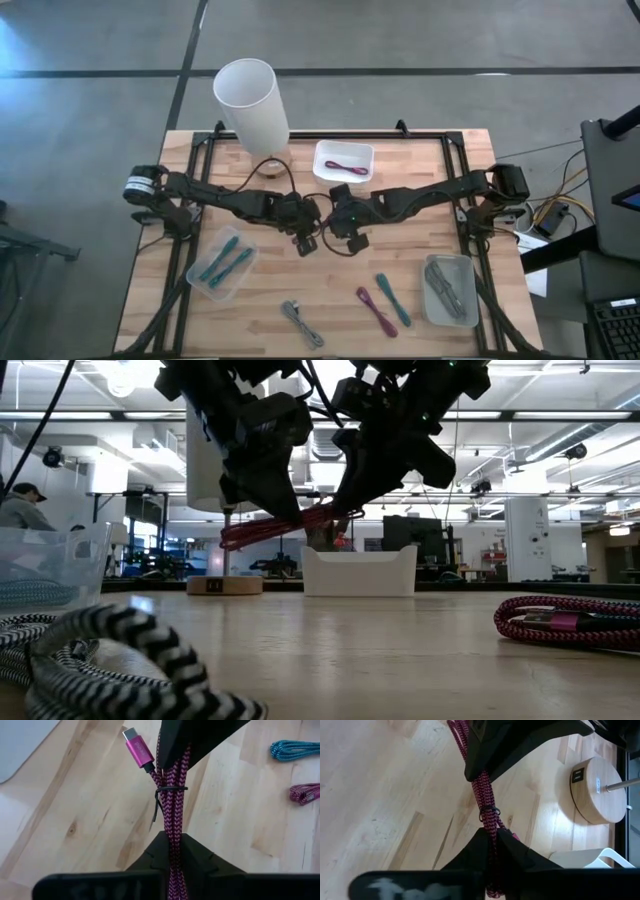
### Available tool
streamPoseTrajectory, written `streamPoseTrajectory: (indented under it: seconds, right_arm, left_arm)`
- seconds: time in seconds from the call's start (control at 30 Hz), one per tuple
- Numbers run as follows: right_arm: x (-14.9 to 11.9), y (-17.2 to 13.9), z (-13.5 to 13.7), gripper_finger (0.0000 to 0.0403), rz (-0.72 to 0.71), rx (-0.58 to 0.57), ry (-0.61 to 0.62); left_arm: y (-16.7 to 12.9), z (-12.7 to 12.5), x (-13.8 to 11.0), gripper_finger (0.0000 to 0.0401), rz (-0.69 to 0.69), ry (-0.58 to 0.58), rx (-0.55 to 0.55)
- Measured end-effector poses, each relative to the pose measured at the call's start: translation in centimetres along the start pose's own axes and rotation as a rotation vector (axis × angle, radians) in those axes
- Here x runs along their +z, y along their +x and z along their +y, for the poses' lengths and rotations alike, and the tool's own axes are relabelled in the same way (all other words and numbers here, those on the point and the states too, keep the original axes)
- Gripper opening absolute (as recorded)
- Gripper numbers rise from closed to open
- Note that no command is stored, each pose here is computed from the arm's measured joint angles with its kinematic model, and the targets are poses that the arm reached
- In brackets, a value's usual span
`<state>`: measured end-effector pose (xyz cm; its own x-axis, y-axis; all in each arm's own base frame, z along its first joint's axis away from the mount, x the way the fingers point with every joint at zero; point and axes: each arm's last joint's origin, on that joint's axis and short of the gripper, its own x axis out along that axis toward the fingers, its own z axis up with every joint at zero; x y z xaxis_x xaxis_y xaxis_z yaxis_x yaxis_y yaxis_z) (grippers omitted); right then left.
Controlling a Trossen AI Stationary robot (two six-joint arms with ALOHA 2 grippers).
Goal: Pick & Place USB Port
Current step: Put the top pink charger cable into the white bin
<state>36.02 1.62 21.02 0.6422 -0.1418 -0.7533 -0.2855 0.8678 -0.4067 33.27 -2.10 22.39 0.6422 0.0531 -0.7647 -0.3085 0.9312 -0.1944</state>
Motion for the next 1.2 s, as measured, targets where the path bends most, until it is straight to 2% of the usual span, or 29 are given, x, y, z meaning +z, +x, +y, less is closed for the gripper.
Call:
streamPoseTrajectory:
  seconds: [0.3,0.47,0.6,0.87,1.0,1.1,1.2]
  right_arm:
    - [0.0,0.0,0.0,0.0020,0.001,-0.006,0.025]
    - [-0.2,0.0,0.1,0.0019,0.023,0.004,0.154]
    - [-0.7,0.0,0.3,0.0020,0.078,0.019,0.282]
    - [-2.6,-0.3,1.1,0.0020,0.287,0.049,0.442]
    - [-2.7,-0.6,0.9,0.0020,0.301,-0.021,0.540]
    - [-2.3,-1.5,0.5,0.0020,0.273,-0.050,0.536]
    - [-1.8,-3.0,-0.5,0.0020,0.246,-0.145,0.519]
  left_arm:
    - [0.0,0.0,0.1,0.0082,-0.017,0.007,0.013]
    - [-0.1,0.1,0.2,0.0110,-0.031,0.031,0.041]
    - [-0.1,0.3,0.3,0.0119,-0.056,0.058,0.105]
    - [-0.5,0.2,0.8,0.0119,-0.092,0.090,0.150]
    - [-0.7,0.1,1.1,0.0119,-0.104,0.115,0.149]
    - [-0.7,0.0,1.3,0.0119,-0.107,0.129,0.148]
    - [-0.7,0.0,1.3,0.0119,-0.104,0.131,0.149]
